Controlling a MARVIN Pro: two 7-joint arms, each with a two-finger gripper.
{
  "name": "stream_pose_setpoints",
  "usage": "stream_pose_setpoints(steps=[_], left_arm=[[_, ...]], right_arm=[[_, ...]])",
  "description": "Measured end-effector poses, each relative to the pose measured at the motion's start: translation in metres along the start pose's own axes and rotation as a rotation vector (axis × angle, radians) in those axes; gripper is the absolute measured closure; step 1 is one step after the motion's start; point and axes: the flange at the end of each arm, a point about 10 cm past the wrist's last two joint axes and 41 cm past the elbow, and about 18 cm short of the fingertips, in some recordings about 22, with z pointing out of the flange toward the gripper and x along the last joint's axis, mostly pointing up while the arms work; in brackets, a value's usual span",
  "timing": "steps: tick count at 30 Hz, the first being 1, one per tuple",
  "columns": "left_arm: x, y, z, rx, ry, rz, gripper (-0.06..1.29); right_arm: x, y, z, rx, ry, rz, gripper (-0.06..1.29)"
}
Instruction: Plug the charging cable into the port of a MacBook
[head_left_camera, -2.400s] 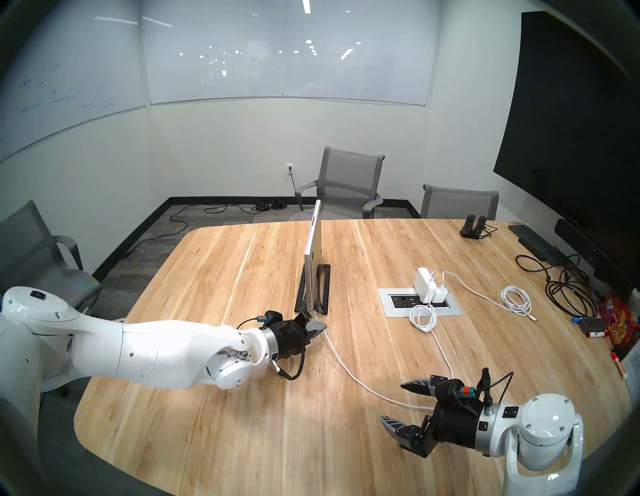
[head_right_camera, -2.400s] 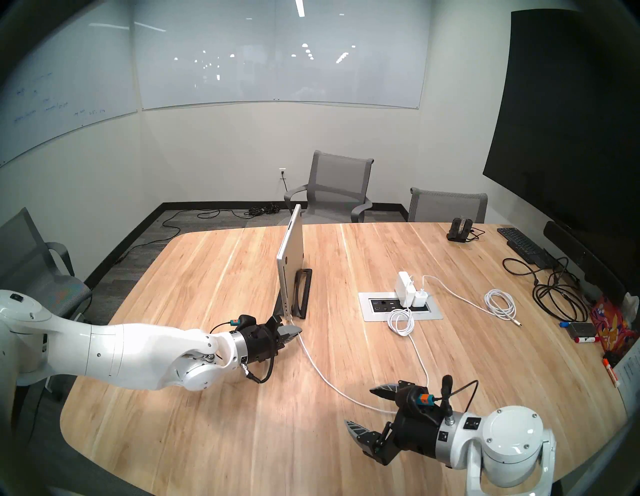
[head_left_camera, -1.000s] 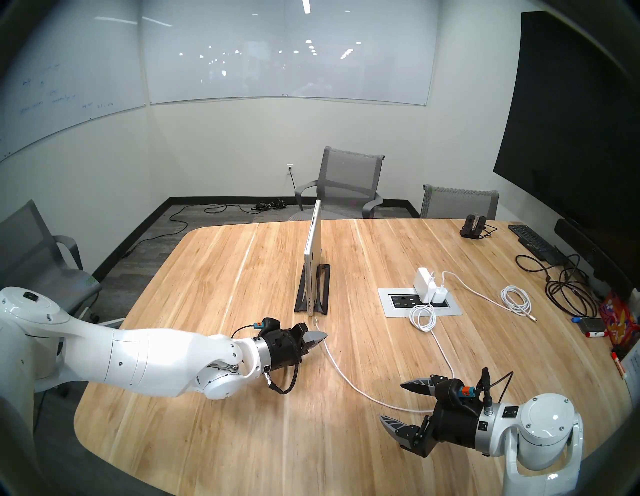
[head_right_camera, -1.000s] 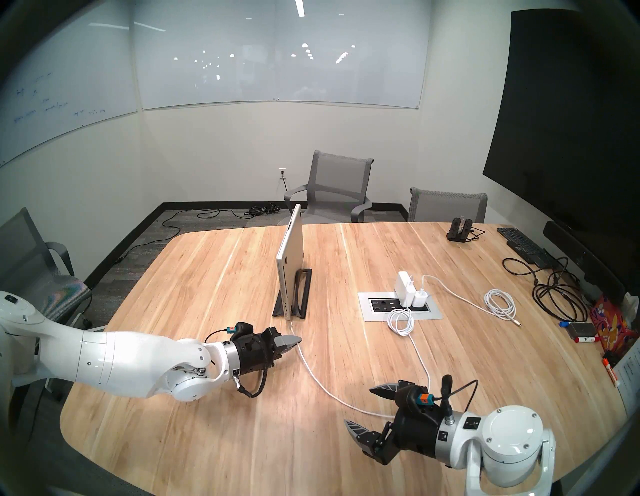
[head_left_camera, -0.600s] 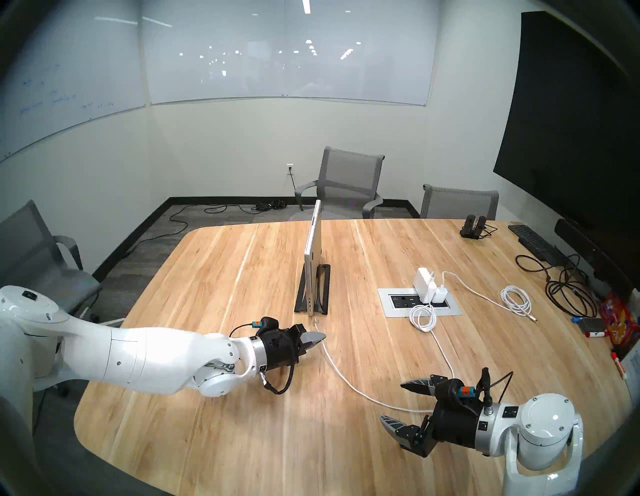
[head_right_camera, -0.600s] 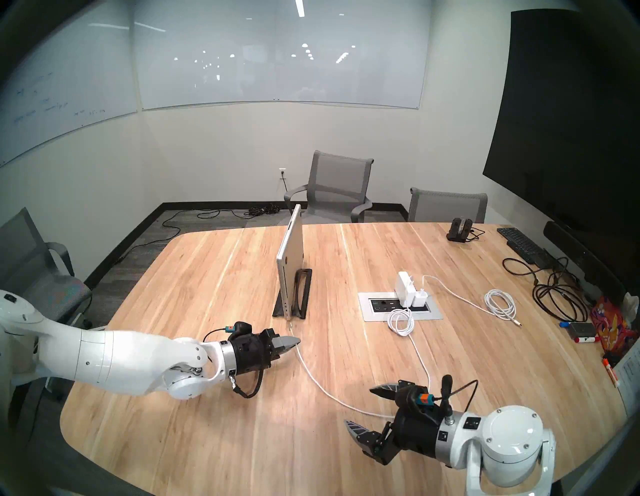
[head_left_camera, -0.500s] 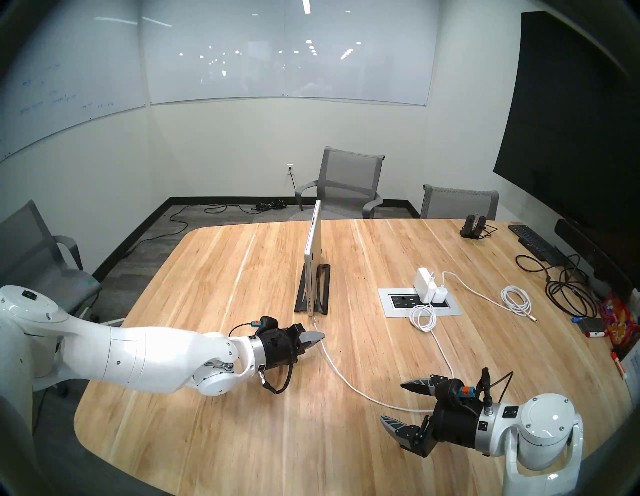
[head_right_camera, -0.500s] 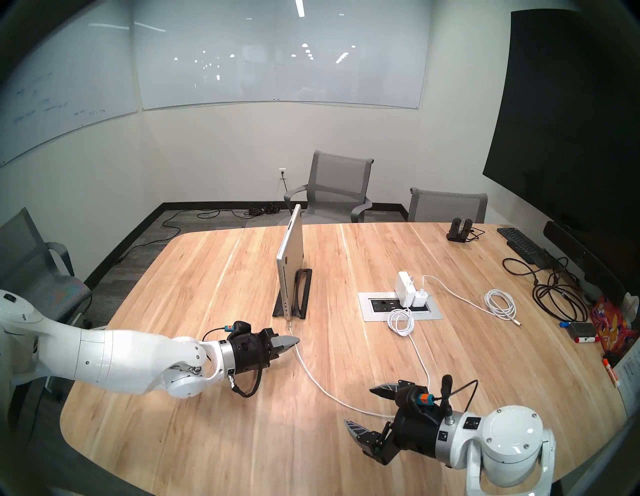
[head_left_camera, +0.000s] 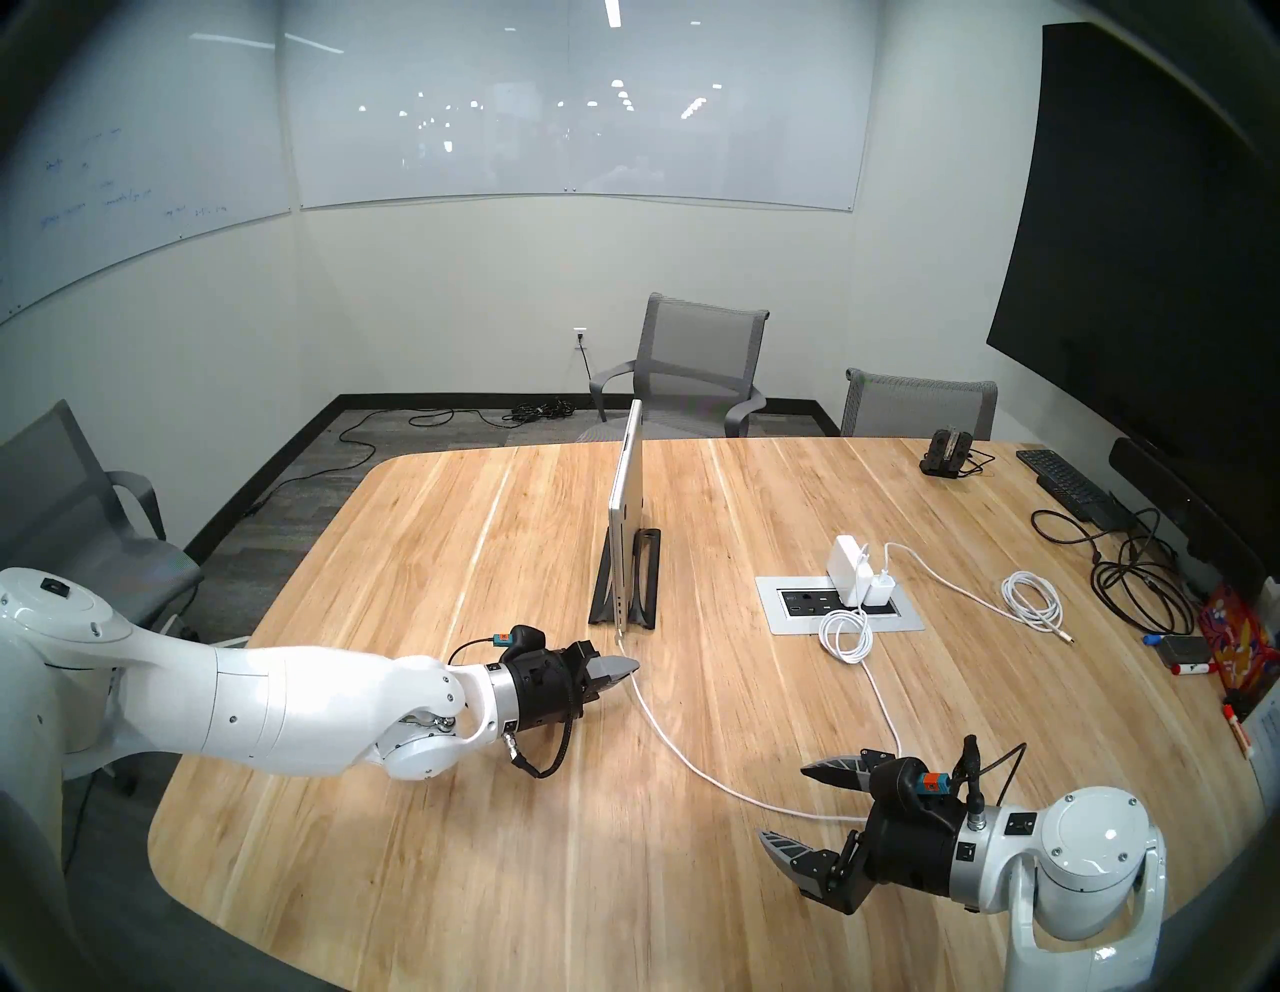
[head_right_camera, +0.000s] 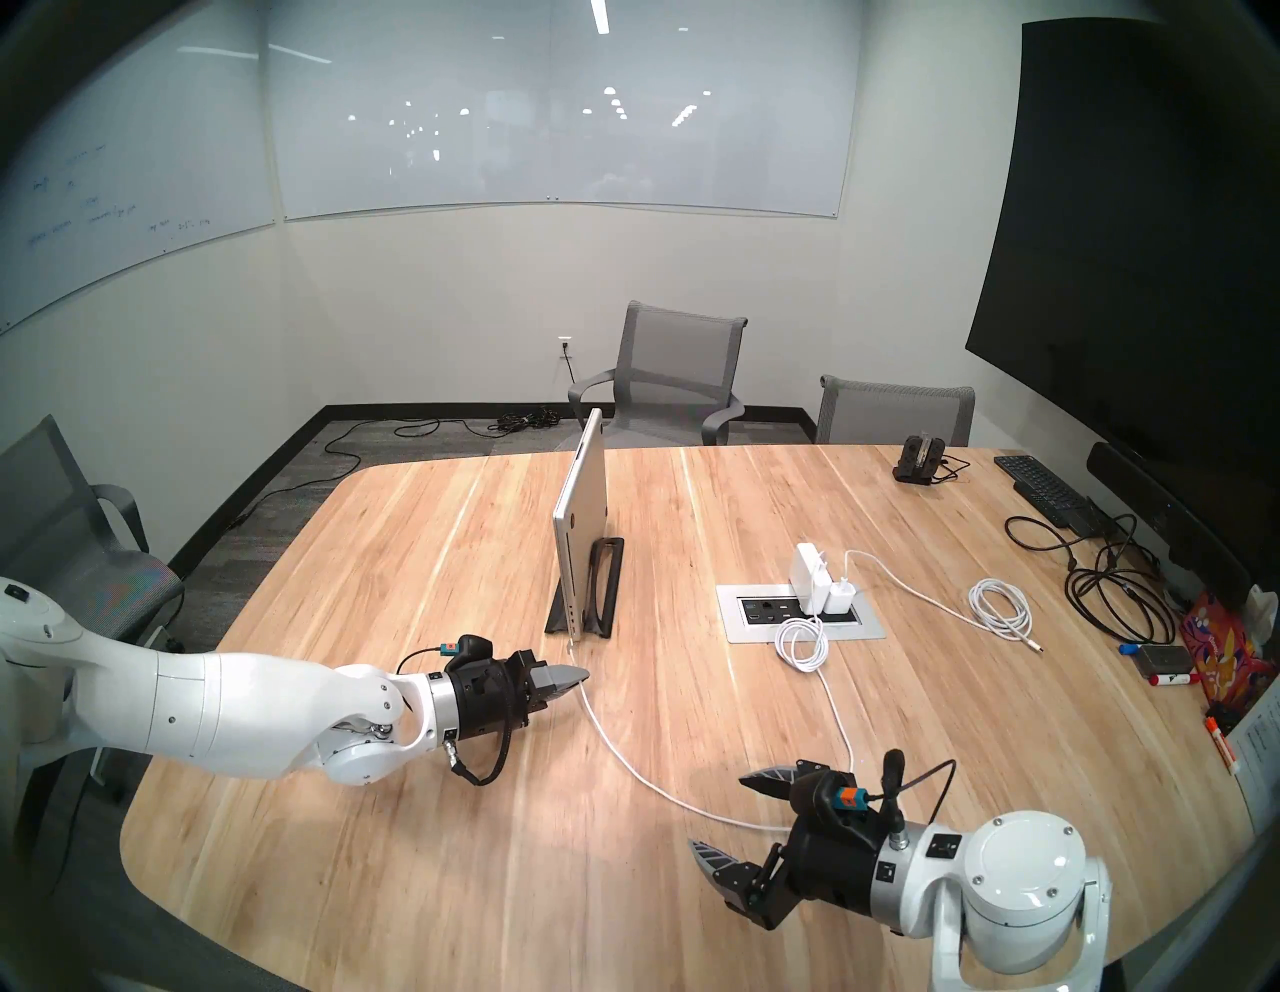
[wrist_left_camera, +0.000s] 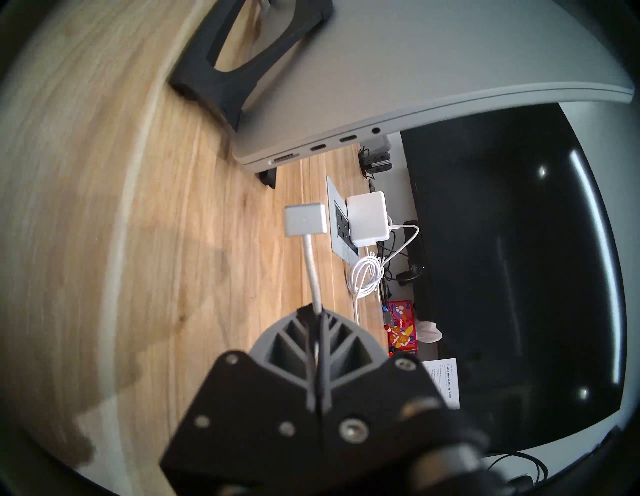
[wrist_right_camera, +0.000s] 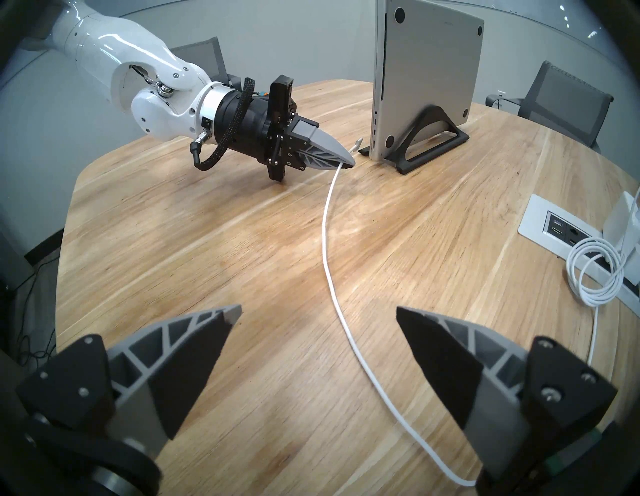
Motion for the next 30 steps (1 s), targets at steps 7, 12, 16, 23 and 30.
stream_pose_setpoints(steps=[7,12,16,23,30], left_arm=[[0.0034,-0.0015,-0.0016,-0.007,-0.003,-0.01,1.25],[0.0055,-0.0027,-0.0029,-0.013,-0.006,-0.02,1.25],[0.0067,-0.0034,-0.0039,-0.017,-0.012,-0.021,1.25],[0.0076,-0.0044,-0.0059,-0.023,-0.028,-0.004,1.25],[0.0082,-0.0058,-0.0093,-0.029,-0.043,0.016,1.25]], right_arm=[[0.0,0.0,0.0,0.0,0.0,0.0,0.02],[0.0,0.0,0.0001,0.0,0.0,0.0,0.02],[0.0,0.0,0.0001,0.0,0.0,0.0,0.02],[-0.0001,0.0001,0.0002,0.0,0.0,0.0,0.02],[-0.0001,0.0001,0.0003,0.0,0.0,-0.001,0.02]])
